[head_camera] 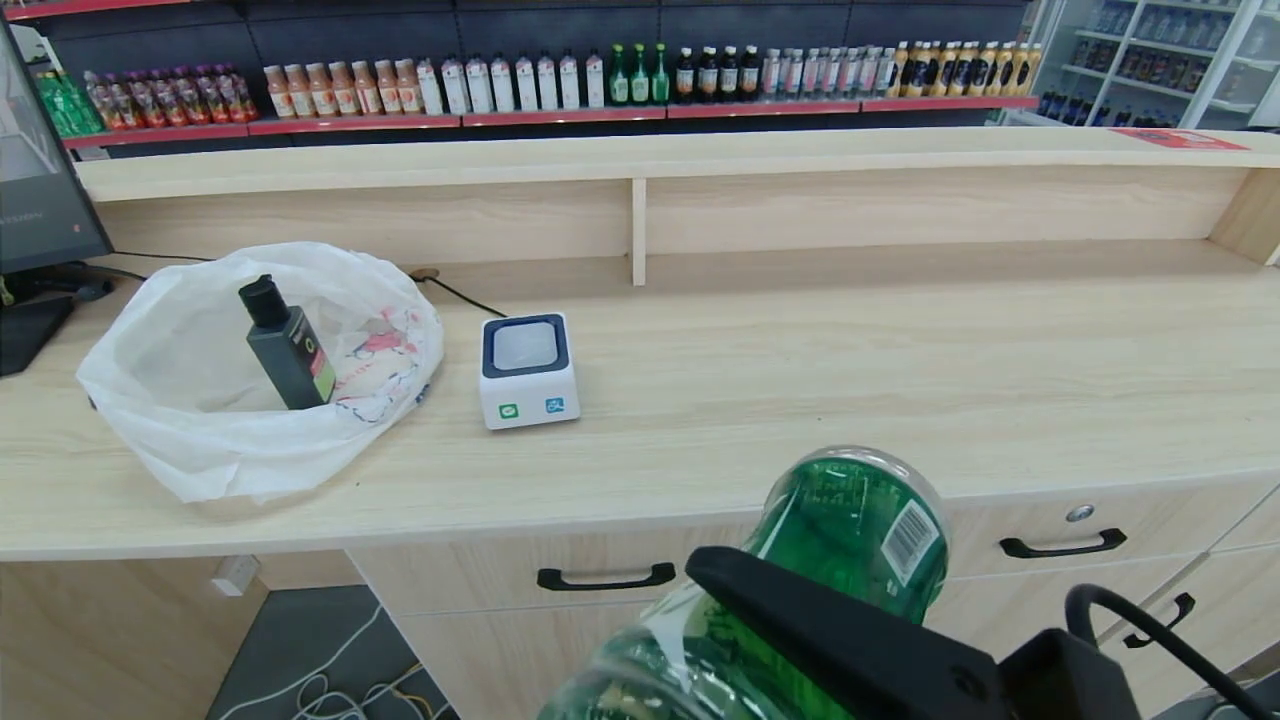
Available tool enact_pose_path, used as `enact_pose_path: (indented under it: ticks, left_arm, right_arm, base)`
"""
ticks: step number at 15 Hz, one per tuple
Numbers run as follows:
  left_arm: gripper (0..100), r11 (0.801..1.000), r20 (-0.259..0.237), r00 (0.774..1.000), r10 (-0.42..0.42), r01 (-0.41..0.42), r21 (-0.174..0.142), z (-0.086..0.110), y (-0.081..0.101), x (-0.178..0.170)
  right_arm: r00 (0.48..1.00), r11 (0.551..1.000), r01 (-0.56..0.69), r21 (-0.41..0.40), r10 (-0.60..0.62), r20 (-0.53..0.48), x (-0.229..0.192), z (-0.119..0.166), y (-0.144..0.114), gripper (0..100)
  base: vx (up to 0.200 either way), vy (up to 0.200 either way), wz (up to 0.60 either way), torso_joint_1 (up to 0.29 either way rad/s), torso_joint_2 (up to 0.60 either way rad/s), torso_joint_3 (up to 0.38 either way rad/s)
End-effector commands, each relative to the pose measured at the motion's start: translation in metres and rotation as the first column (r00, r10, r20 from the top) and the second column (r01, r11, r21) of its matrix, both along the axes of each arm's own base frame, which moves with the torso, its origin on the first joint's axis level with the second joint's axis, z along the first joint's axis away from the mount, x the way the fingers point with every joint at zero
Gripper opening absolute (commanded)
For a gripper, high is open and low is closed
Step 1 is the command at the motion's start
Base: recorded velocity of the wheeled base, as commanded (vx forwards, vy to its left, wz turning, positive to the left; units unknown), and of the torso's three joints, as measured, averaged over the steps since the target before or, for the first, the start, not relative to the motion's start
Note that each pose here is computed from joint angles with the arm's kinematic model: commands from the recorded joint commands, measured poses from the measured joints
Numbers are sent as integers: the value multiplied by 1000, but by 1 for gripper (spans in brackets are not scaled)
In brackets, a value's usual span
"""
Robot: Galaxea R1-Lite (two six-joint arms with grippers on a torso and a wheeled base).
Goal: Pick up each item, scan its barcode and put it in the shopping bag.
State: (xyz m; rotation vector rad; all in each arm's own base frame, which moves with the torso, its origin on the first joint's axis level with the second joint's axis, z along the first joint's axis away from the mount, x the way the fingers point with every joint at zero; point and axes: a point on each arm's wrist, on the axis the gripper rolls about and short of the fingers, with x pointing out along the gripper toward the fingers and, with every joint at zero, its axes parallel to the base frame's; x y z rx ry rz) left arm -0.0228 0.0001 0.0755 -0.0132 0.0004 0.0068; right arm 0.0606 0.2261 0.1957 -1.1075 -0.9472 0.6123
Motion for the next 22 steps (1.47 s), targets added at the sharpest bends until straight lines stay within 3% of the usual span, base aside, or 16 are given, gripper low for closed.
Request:
enact_pose_path:
  ticks: [1,3,6,22]
  left_arm:
    - [100,1000,0,1000,1,-1,-1,0,0,0]
    - [100,1000,0,1000,1,-1,-1,0,0,0]
    - [100,1000,0,1000,1,-1,-1,0,0,0]
    - [100,1000,0,1000,1,-1,-1,0,0,0]
  right_arm:
    - [1000,1000,-7,-18,7,9,-3,-3,1,0]
    - [1000,997,-6,-71,6,1,-4,-14,-6,0]
    - [1000,997,0,-78,1,13,-5,-14,-10,0]
    - [1000,999,6,-40,-7,-10,-5,-9,-2,0]
  base:
    - [0,0,0,0,0,0]
    - [0,0,0,0,0,0]
    - [0,0,0,0,0,0]
    - [0,0,0,0,0,0]
